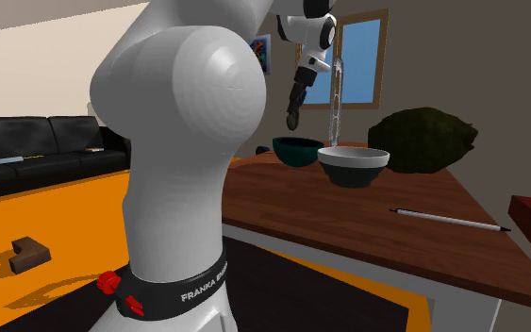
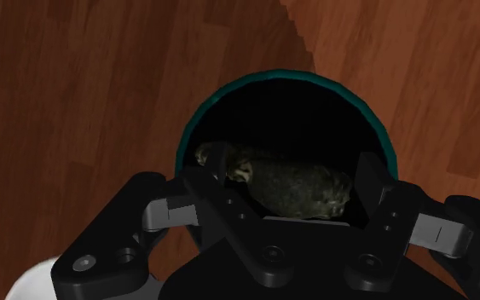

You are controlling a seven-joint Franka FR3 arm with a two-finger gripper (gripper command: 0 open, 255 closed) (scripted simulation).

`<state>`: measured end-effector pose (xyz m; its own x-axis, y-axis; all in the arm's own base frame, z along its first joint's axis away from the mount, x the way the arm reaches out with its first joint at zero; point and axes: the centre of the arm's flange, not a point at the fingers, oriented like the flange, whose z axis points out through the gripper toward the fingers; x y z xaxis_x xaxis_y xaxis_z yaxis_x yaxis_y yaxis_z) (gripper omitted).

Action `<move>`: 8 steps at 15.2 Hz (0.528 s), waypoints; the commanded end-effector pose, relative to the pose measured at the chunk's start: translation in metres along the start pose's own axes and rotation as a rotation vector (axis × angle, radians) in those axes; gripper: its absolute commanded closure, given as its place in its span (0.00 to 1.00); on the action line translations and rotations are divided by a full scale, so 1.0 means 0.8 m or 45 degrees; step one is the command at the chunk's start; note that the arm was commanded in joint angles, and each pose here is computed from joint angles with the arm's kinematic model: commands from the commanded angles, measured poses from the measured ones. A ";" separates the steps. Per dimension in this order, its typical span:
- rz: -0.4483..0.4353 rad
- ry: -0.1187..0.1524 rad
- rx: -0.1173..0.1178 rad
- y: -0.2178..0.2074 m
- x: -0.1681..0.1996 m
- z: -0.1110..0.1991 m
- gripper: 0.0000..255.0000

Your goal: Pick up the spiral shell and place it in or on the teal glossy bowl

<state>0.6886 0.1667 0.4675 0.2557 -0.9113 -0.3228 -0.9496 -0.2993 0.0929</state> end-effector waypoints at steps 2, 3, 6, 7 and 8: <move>0.001 0.001 0.001 -0.006 0.005 0.017 1.00; 0.001 0.001 0.001 -0.006 0.007 0.024 1.00; 0.001 0.001 0.001 -0.008 0.013 0.042 1.00; 0.001 0.001 0.001 -0.009 0.015 0.048 1.00; 0.001 0.001 0.001 -0.009 0.017 0.055 1.00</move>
<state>0.6906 0.1688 0.4268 0.2554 -0.9115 -0.3225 -0.9499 -0.2987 0.0919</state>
